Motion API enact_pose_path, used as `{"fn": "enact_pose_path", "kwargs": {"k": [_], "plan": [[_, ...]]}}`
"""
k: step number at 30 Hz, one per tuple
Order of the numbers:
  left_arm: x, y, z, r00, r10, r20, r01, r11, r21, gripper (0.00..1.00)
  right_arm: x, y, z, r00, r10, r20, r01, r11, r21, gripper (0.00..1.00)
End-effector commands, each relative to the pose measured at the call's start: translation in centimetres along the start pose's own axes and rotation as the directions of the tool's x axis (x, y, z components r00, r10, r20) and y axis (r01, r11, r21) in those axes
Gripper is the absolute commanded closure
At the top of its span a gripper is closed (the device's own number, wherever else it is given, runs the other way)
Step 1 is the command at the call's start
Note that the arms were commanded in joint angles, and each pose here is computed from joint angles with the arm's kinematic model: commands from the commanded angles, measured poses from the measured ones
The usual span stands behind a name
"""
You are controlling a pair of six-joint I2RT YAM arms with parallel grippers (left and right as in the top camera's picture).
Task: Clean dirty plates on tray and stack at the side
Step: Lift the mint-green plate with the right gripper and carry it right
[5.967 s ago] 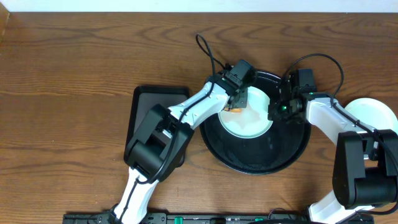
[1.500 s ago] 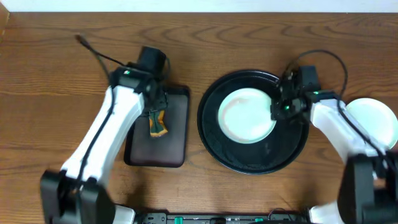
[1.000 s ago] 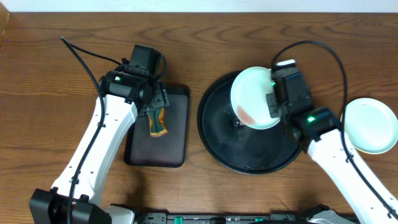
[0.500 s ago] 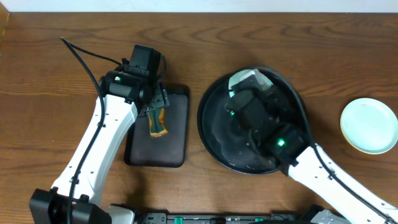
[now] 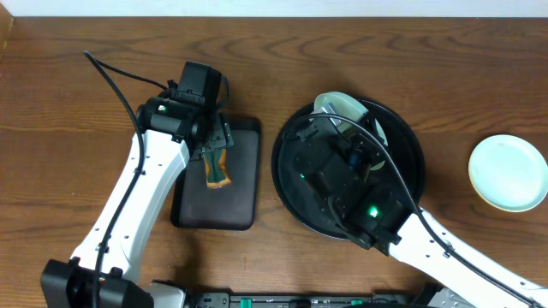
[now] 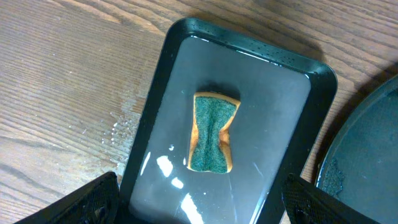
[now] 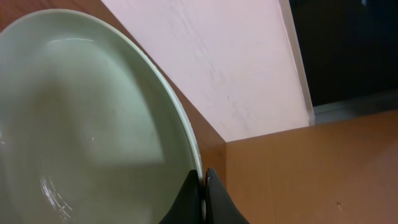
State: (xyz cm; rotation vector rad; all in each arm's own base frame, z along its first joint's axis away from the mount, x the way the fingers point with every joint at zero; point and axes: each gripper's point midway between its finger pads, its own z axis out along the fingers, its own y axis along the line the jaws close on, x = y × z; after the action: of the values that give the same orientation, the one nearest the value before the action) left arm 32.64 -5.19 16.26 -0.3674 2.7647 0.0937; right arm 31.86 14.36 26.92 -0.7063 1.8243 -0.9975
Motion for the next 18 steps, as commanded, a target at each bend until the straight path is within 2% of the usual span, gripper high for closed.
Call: {"fn": "enact_pose_path", "kwargs": {"k": [1, 18], "plan": [[-0.54, -0.02, -0.34, 1.000, -0.009, 0.013, 0.009, 1.000, 0.004, 0.16, -0.36, -1.45, -0.59, 1.000, 0.021, 0.006, -0.022, 0.999, 0.042, 0.99], [-0.54, -0.02, -0.34, 1.000, -0.009, 0.013, 0.009, 1.000, 0.004, 0.15, -1.22, -1.93, -0.63, 0.996, 0.084, 0.032, -0.085, 0.995, 0.052, 0.99]]}}
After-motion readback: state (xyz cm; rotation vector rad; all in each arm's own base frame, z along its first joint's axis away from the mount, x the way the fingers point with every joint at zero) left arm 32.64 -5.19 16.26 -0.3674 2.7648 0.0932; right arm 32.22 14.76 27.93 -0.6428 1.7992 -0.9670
